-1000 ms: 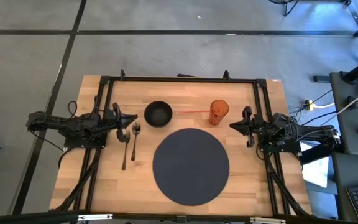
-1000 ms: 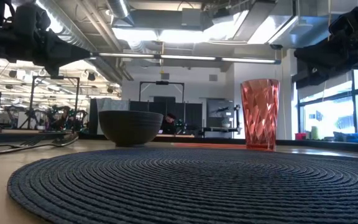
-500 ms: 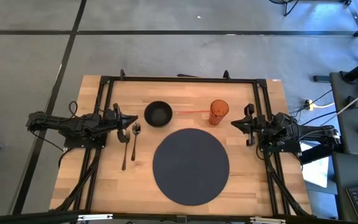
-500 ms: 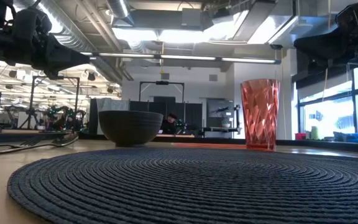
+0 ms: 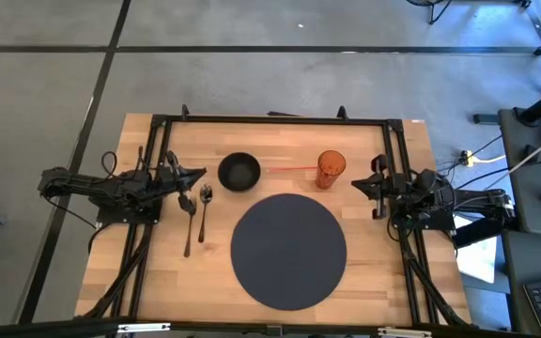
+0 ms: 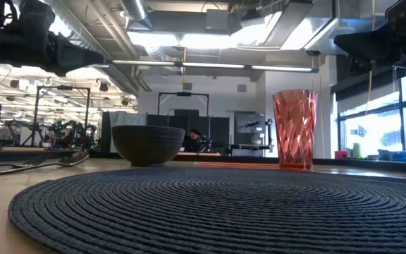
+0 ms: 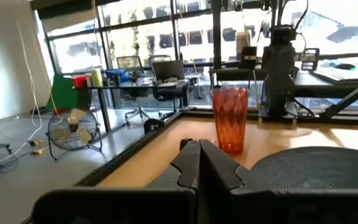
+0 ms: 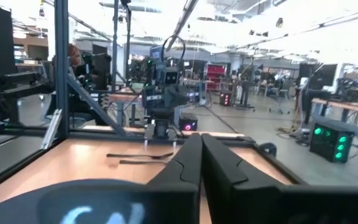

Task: Pick & Place Utensil
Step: Put the black bowl on the blue mat

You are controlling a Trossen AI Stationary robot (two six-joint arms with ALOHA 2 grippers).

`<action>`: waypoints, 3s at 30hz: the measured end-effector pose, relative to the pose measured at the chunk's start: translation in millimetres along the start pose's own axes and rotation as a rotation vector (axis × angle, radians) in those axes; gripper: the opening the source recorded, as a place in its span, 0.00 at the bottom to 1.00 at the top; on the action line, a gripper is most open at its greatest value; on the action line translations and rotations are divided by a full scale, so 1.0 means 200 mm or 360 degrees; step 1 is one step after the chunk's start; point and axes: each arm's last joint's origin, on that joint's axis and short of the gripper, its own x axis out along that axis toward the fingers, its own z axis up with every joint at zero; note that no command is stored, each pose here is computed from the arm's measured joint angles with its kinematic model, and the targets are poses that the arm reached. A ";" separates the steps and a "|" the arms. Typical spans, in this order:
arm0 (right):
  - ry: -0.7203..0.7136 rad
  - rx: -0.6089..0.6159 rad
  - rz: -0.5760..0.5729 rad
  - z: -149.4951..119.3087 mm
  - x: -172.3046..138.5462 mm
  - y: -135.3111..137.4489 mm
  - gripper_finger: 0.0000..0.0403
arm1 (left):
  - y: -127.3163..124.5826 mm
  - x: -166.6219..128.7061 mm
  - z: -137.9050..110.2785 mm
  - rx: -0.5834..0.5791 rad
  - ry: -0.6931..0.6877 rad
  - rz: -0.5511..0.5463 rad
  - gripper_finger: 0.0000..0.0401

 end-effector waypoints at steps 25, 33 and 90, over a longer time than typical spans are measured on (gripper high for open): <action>-0.0013 -0.0072 -0.0051 0.01 0.00 -0.01 0.01 | 0.00 0.04 0.26 -0.0356 -0.0069 -0.0010 0.00; -0.0010 -0.0127 -0.0130 0.01 0.00 -0.01 0.01 | -0.08 0.26 0.50 -0.0273 0.0361 0.0018 0.00; -0.0169 0.0175 -0.0095 0.05 0.00 -0.01 0.01 | -0.28 1.10 0.00 0.0289 0.2300 -0.0327 0.28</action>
